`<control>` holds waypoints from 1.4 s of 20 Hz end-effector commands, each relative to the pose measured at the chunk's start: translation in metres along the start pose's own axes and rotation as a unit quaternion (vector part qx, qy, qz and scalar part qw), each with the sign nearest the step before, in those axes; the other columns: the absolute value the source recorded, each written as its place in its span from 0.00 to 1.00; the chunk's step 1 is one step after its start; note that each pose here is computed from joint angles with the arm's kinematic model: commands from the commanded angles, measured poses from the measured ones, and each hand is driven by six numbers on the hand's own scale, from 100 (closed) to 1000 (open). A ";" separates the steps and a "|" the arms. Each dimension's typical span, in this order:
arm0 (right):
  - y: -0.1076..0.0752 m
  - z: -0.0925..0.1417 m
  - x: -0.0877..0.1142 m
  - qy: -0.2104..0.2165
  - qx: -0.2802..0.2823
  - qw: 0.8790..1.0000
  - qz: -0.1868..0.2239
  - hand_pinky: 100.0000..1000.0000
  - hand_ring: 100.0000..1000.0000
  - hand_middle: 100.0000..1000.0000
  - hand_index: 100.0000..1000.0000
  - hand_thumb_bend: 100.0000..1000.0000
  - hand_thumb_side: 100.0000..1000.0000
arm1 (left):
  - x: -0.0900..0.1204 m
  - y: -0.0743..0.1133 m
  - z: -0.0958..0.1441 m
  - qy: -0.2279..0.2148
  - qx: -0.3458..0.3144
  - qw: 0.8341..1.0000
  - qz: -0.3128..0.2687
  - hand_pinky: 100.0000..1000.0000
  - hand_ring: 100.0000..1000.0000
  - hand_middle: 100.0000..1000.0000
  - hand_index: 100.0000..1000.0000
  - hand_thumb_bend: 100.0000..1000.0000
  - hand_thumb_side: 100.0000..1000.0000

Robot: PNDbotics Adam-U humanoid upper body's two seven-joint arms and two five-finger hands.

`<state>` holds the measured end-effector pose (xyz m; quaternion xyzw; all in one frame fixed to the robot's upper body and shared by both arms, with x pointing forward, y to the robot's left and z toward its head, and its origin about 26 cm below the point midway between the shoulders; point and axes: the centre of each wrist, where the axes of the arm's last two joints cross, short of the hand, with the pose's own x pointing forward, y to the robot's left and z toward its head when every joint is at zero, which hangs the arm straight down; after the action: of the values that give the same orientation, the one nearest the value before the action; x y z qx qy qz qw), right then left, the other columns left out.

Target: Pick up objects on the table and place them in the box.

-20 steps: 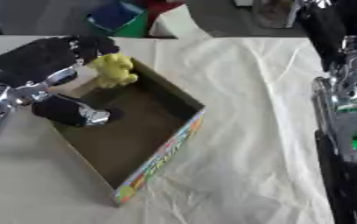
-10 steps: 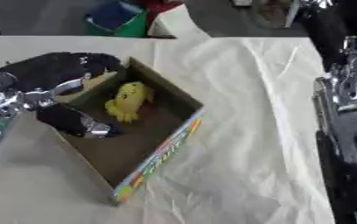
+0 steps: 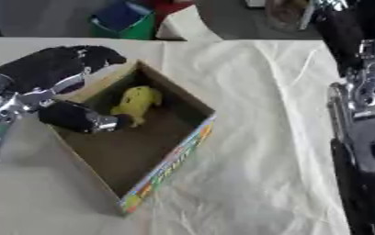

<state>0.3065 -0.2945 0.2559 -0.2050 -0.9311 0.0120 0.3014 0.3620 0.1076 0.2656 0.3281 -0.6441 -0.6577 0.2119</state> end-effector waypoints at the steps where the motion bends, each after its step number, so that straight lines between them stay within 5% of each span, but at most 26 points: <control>1: -0.008 -0.004 0.005 -0.012 -0.005 1.000 0.015 0.74 0.65 0.40 0.75 0.00 0.41 | -0.015 0.035 0.018 0.034 0.064 0.997 -0.028 0.66 0.85 0.81 0.89 0.42 0.79; 6: -0.009 -0.005 0.005 -0.013 -0.005 1.000 0.020 0.74 0.65 0.40 0.75 0.00 0.41 | -0.050 0.052 0.057 0.107 0.122 0.986 -0.024 0.67 0.86 0.81 0.91 0.49 0.79; 14: -0.007 -0.006 0.007 -0.018 -0.002 1.000 0.016 0.74 0.65 0.40 0.75 0.00 0.41 | -0.108 0.047 0.089 0.193 0.078 0.976 -0.057 0.68 0.87 0.81 0.91 0.50 0.81; 28: -0.006 -0.010 0.009 -0.025 0.000 1.000 0.014 0.74 0.65 0.40 0.75 0.00 0.40 | -0.172 -0.003 0.092 0.298 -0.025 0.954 -0.012 0.69 0.88 0.83 0.95 0.56 0.92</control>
<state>0.3063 -0.2962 0.2588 -0.2105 -0.9311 0.0114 0.2976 0.4164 0.2845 0.2737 0.4945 -0.5373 -0.5580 0.3943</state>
